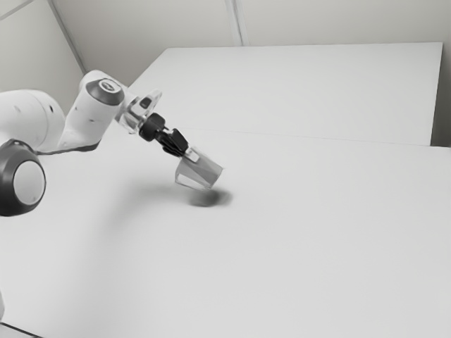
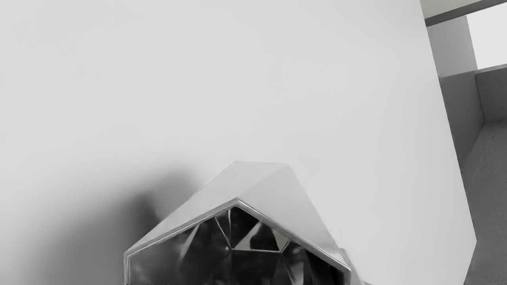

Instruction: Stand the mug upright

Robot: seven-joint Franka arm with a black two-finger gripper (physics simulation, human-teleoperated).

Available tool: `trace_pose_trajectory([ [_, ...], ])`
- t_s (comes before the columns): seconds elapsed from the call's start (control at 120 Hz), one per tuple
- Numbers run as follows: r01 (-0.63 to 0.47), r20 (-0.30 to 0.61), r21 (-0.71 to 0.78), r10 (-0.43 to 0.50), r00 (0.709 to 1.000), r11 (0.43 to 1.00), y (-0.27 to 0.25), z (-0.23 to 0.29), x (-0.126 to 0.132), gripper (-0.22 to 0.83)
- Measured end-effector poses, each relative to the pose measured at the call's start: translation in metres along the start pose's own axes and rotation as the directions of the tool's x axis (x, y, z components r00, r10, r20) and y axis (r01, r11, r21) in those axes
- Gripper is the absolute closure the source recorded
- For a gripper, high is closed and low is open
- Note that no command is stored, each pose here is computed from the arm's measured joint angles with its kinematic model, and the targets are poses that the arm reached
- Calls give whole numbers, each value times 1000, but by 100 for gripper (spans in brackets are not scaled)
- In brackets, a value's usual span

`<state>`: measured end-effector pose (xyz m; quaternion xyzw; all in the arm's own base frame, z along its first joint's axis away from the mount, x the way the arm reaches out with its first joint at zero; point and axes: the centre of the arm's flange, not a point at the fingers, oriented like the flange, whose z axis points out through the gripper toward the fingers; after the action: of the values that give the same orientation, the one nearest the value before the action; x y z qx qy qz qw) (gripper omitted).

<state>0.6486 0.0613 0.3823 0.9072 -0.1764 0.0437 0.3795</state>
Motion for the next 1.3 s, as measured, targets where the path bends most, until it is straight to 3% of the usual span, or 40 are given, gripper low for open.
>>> trace_pose_trajectory([
  [0.133, -63, 153, 266, 23, 988, 962, 31, -15, 1, 78],
  [0.283, -101, 246, 496, -28, 969, 862, 38, -1, -22, 78],
  [0.467, -100, 244, 652, -83, 966, 751, 31, 23, -43, 79],
  [0.708, -21, 172, 720, -148, 974, 694, 14, 47, -53, 78],
  [0.767, 0, 153, 726, -162, 975, 688, 11, 50, -53, 72],
  [0.908, 51, 97, 738, -180, 979, 673, 16, 45, -48, 41],
  [1.008, 80, 45, 748, -170, 984, 659, 35, 26, -43, 25],
  [1.108, 108, -18, 759, -144, 989, 643, 72, -10, -36, 16],
  [1.3, 163, -110, 755, -122, 986, 635, 129, -77, 4, 6],
])
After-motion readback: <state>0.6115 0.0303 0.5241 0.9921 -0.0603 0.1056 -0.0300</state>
